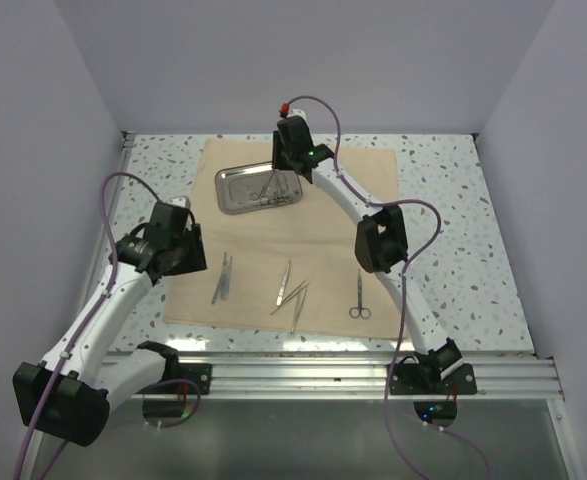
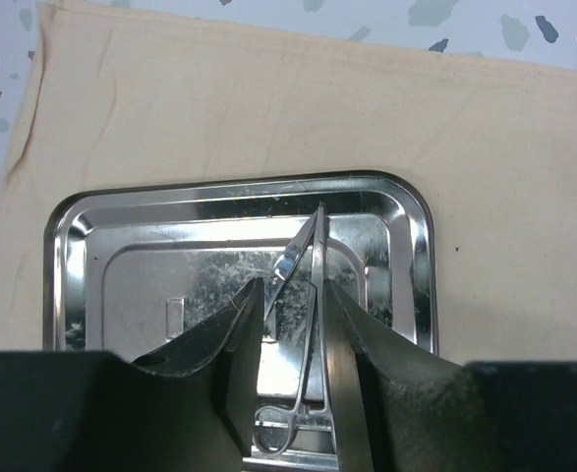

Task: Open and lay out the surgical kit
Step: Adjust the medical item in the container.

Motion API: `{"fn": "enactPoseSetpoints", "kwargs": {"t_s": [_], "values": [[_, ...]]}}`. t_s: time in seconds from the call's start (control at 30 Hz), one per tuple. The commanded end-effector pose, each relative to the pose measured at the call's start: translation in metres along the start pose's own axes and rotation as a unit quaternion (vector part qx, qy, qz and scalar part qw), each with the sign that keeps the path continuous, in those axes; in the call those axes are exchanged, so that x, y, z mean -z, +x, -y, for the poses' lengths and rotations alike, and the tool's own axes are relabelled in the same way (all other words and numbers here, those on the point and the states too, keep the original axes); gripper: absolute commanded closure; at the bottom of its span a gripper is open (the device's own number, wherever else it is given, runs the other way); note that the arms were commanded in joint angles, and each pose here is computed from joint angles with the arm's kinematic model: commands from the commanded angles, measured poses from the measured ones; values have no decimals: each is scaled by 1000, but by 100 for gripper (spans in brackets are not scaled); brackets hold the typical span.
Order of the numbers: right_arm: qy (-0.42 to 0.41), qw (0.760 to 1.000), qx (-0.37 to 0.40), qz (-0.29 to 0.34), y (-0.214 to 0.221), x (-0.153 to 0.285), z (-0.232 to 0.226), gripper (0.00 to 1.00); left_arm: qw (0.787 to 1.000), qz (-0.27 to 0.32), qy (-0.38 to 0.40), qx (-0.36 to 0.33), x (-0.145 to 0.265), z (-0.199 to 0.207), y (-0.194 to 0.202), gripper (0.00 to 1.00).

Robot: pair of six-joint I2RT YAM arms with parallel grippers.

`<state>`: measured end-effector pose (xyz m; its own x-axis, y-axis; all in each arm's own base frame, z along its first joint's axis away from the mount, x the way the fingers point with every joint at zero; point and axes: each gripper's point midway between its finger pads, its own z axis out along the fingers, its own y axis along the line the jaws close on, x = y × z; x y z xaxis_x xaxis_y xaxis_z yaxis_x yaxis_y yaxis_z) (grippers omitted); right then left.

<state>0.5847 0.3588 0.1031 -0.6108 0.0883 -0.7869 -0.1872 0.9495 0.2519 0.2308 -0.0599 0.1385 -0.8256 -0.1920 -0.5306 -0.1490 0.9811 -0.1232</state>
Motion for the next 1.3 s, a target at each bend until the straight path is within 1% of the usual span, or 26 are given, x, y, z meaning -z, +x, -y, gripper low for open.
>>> {"fn": "enactPoseSetpoints", "kwargs": {"t_s": [0.0,0.03,0.13,0.23,0.4,0.53,0.77,0.93,1.13,1.23,1.27], "values": [[-16,999,13,26,-8,-12,-8,66,1000,-8,2,14,9,-3,11,46],[-16,999,16,33,-11,-12,-10,66,1000,-3,5,17,12,-3,11,46],[-11,999,41,31,-1,-18,-12,66,1000,-2,3,20,16,-5,13,46],[-4,997,70,16,18,-20,-19,66,1000,-4,-1,23,18,-6,13,46],[10,995,94,-27,51,-24,-14,66,1000,-1,1,28,18,-4,10,46],[31,991,119,-47,64,-23,-3,66,999,1,3,35,18,-3,9,46],[86,979,157,-95,87,-17,30,68,999,5,-4,45,21,-7,12,46],[108,970,157,-153,113,-14,61,75,999,6,-7,51,21,-9,14,46],[119,964,151,-182,124,-11,81,80,998,5,-6,55,18,-7,12,46],[127,960,138,-206,132,-7,98,86,998,6,-6,56,18,-6,10,46],[133,956,140,-222,143,-5,107,87,998,5,-7,57,18,-6,10,46]]}}
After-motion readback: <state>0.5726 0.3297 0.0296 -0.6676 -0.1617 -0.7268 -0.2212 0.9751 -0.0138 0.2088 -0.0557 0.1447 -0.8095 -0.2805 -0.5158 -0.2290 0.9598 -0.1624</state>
